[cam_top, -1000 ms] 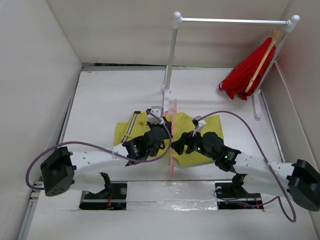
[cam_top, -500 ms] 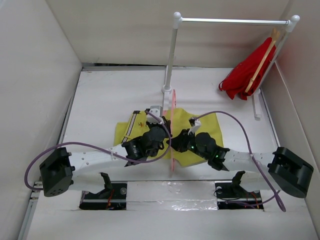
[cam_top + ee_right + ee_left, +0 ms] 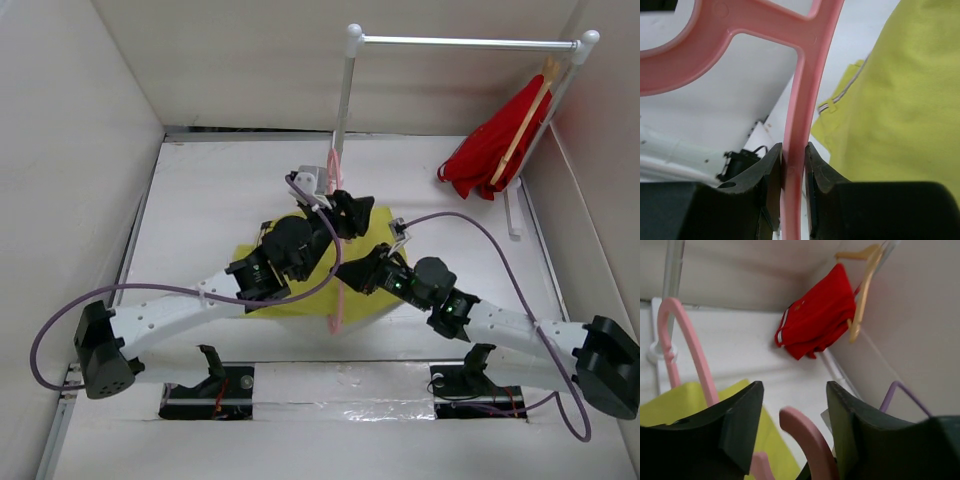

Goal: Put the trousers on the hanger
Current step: Place the hanger at the clothesline.

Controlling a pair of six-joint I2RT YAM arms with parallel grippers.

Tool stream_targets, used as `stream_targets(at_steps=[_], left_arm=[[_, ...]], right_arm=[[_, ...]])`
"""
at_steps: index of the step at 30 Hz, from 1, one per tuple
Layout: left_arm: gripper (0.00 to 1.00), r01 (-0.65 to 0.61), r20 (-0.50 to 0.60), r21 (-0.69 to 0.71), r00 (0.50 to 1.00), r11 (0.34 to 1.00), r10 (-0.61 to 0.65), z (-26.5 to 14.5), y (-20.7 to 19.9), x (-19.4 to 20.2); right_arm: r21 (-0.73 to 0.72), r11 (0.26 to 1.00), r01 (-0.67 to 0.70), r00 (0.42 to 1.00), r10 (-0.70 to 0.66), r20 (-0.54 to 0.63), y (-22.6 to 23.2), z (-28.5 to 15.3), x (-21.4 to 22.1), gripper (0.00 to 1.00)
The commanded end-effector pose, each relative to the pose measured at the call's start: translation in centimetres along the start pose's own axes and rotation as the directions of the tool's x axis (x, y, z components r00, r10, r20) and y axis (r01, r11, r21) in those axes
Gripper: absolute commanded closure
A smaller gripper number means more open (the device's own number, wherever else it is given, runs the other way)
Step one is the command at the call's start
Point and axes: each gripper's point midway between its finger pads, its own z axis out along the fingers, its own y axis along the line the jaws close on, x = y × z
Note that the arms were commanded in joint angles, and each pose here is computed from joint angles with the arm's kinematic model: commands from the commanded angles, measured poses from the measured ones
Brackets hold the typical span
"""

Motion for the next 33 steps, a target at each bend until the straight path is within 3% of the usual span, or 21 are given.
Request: stream_targets(at_steps=[1, 5, 12, 22, 28, 33], left_arm=[[0.47, 0.085, 0.114, 0.142, 0.988, 0.986, -0.101, -1.2, -3.0, -6.4], [0.39, 0.107, 0.152, 0.147, 0.980, 0.983, -0.129, -2.9, -2.6, -8.5], [0.43, 0.196, 0.284, 0.117, 0.933, 0.974, -0.222, -7.3, 1.3, -11.1], [0.49, 0.103, 0.162, -0.100, 0.983, 0.990, -0.086, -5.5, 7.7, -1.1], [0.49, 0.068, 0.159, -0.165, 0.986, 0.984, -0.041, -5.9, 10.3, 1.2], [0.49, 0.048, 0.179, -0.180, 0.984, 0.982, -0.015, -7.0, 11.4, 0.6]], right_arm=[[-0.211, 0.976, 0.052, 0.990, -0.022, 0.141, 6.5, -1.0, -6.4, 1.00], [-0.218, 0.975, 0.035, 0.983, 0.005, 0.181, 5.4, -2.0, -9.1, 1.00], [-0.260, 0.961, 0.089, 0.968, -0.022, 0.250, 6.3, -3.6, -14.7, 1.00], [-0.048, 0.982, 0.185, 0.907, -0.151, 0.392, 4.5, -4.6, -28.0, 1.00], [0.001, 0.988, 0.154, 0.916, -0.143, 0.375, 1.1, -2.2, -31.8, 1.00], [0.035, 0.992, 0.118, 0.913, -0.123, 0.388, -1.4, -0.9, -33.5, 1.00]])
